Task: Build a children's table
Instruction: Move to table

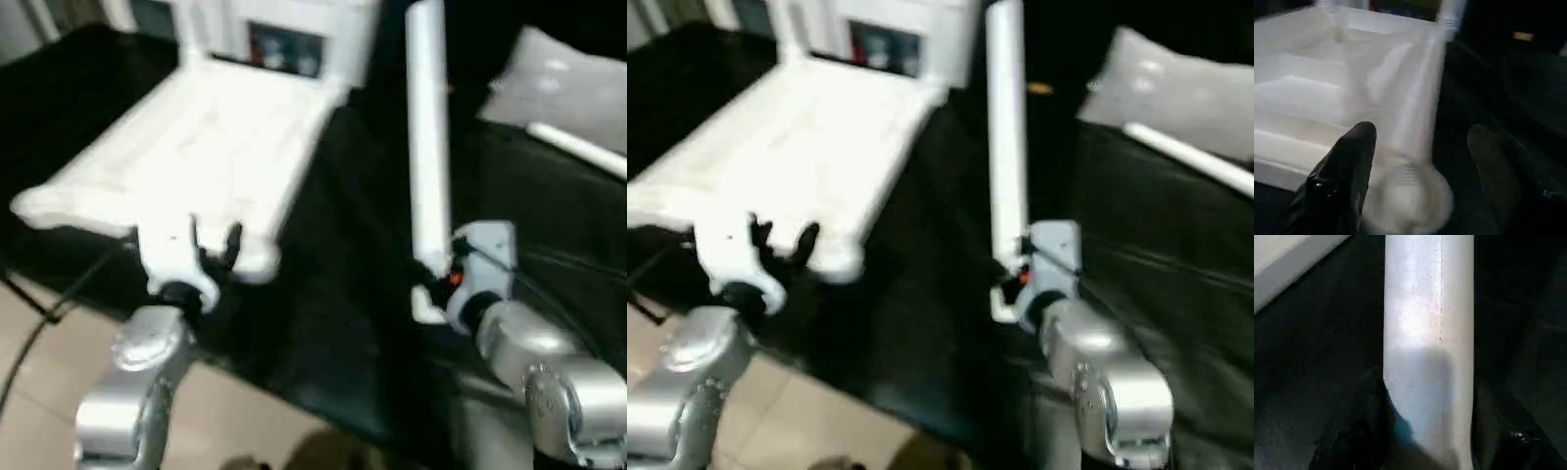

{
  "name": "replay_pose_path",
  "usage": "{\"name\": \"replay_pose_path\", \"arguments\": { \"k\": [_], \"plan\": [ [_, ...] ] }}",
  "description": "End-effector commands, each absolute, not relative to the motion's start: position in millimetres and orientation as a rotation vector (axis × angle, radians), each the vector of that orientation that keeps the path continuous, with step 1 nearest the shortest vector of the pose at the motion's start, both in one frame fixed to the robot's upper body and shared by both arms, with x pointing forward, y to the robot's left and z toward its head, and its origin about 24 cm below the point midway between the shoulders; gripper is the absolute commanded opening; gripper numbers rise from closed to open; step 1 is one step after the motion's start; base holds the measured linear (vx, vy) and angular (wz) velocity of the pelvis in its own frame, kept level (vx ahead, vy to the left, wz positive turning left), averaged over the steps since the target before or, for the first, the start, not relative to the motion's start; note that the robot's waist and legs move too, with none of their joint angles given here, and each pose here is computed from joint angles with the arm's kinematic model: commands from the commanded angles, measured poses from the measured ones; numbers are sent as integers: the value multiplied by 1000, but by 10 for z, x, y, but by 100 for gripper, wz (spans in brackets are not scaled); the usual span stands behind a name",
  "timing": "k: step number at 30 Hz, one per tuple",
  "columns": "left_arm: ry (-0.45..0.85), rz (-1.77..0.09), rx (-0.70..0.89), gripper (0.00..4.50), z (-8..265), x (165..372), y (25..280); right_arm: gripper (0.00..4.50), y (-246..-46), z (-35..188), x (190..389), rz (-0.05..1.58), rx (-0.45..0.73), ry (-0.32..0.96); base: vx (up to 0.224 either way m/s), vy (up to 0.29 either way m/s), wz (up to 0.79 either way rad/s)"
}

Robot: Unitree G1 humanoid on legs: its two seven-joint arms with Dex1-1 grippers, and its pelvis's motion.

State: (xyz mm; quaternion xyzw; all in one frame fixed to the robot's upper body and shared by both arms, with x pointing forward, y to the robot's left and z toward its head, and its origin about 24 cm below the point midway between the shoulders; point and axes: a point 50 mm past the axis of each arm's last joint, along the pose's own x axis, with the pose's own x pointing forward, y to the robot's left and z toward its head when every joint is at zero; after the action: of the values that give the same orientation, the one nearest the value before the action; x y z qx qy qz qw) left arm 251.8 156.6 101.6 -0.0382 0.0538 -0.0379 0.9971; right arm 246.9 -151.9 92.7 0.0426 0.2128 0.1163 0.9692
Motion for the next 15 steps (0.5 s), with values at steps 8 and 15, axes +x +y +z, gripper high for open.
{"name": "replay_pose_path", "arguments": {
  "k": [8,15],
  "plan": [
    [111,-98,-51,361,1021,2498,1560,189,-1530,1033,2439,212,71,397,-92,-277,-4],
    [146,-129,3,361,993,2497,1562,189,-1631,1137,2509,209,29,360,-108,-273,-8]
  ]
}}
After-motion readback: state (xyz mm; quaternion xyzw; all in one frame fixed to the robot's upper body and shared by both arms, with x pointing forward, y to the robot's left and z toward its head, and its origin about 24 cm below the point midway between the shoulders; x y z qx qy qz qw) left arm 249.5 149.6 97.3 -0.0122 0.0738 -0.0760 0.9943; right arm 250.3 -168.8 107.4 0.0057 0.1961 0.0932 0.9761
